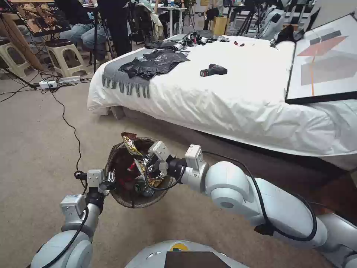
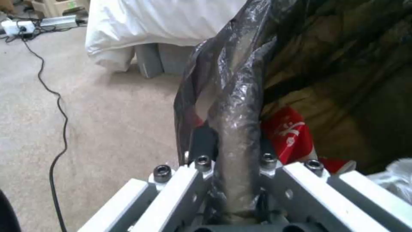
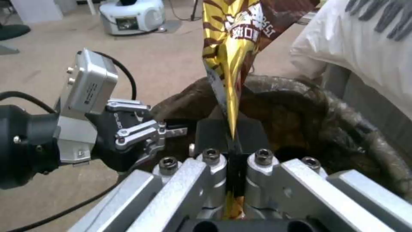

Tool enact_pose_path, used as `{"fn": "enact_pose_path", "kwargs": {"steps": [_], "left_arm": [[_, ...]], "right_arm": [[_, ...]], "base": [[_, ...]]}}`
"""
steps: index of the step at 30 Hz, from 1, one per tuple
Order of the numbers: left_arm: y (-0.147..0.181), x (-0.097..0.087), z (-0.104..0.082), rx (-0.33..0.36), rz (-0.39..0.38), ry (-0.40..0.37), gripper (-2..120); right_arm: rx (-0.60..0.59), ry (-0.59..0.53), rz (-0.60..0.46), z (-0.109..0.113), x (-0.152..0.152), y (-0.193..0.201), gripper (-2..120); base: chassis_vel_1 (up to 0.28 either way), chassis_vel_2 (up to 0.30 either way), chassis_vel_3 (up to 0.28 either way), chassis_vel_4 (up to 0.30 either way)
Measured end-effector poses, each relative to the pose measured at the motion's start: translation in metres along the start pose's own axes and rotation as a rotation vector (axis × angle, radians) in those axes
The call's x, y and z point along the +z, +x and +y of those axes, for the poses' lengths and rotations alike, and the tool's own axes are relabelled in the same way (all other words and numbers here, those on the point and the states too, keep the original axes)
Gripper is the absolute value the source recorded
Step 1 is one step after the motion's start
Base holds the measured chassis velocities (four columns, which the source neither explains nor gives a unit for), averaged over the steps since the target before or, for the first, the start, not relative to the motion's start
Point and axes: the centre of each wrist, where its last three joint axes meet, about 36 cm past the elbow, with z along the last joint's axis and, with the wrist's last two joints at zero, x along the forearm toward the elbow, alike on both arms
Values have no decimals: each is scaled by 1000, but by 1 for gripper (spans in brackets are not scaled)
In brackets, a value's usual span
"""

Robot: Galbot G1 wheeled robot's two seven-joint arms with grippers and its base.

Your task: Pick up the trash bin, then pick up the garbage from the floor and place it into the trash bin.

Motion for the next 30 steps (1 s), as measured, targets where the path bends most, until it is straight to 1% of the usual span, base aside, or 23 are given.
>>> {"fn": "enact_pose_path", "kwargs": {"steps": [2, 3, 4, 5, 7, 8, 9, 10, 11, 12, 14, 15, 18, 21, 23, 24, 27, 30], "left_arm": [[0, 0, 0, 0, 2, 0, 3], [0, 0, 0, 0, 4, 0, 3], [0, 0, 0, 0, 4, 0, 3], [0, 0, 0, 0, 4, 0, 3], [0, 0, 0, 0, 4, 0, 3], [0, 0, 0, 0, 4, 1, 3], [0, 0, 0, 0, 4, 1, 3], [0, 1, -1, 0, 5, 1, 3], [0, 1, -1, 0, 5, 1, 3], [0, 1, -1, 1, 5, 1, 3], [0, 1, -1, 1, 5, 1, 3], [0, 1, -1, 2, 4, 1, 3], [0, 1, -1, 3, 4, 1, 3], [0, 1, -1, 3, 4, 1, 3], [0, 0, -1, 4, 5, 0, 3], [0, 0, -1, 4, 5, 0, 3], [0, 0, -1, 5, 3, -1, 3], [0, 0, -1, 5, 2, -1, 3]], "right_arm": [[-4, 2, -1, 3, 0, -3, 7], [-7, 6, -1, 6, 0, -6, 20], [-7, 8, -1, 6, 0, -6, 24], [-7, 8, -1, 6, 0, -6, 24], [-7, 12, -2, 6, -1, -7, 34], [-6, 14, -2, 5, -1, -7, 37], [-6, 14, -2, 5, -1, -7, 37], [-5, 16, -3, 5, -1, -7, 43], [-5, 17, -4, 5, -1, -7, 45], [-4, 19, -5, 5, -2, -7, 51], [-4, 19, -5, 5, -2, -7, 51], [-1, 26, -7, 5, -2, -8, 60], [3, 31, -13, 5, -4, -9, 75], [4, 33, -15, 5, -5, -9, 77], [7, 37, -21, 4, -7, -9, 93], [7, 37, -21, 4, -7, -9, 93], [13, 39, -39, 3, -11, -9, 100], [17, 37, -58, 1, -17, -5, 100]], "base": [[0, 0, 0, 0], [0, 0, 0, 0], [0, 0, 0, 0], [0, 0, 0, 0], [0, 0, 0, 0], [0, 0, 0, 0], [0, 0, 0, 0], [0, 0, 0, 0], [0, 0, 0, 0], [0, 0, 0, 0], [0, 0, 0, 0], [0, 0, 0, 0], [0, 0, 0, 0], [0, 0, 0, 0], [0, 0, 0, 0], [0, 0, 0, 0], [0, 0, 0, 0], [0, 0, 0, 0]]}}
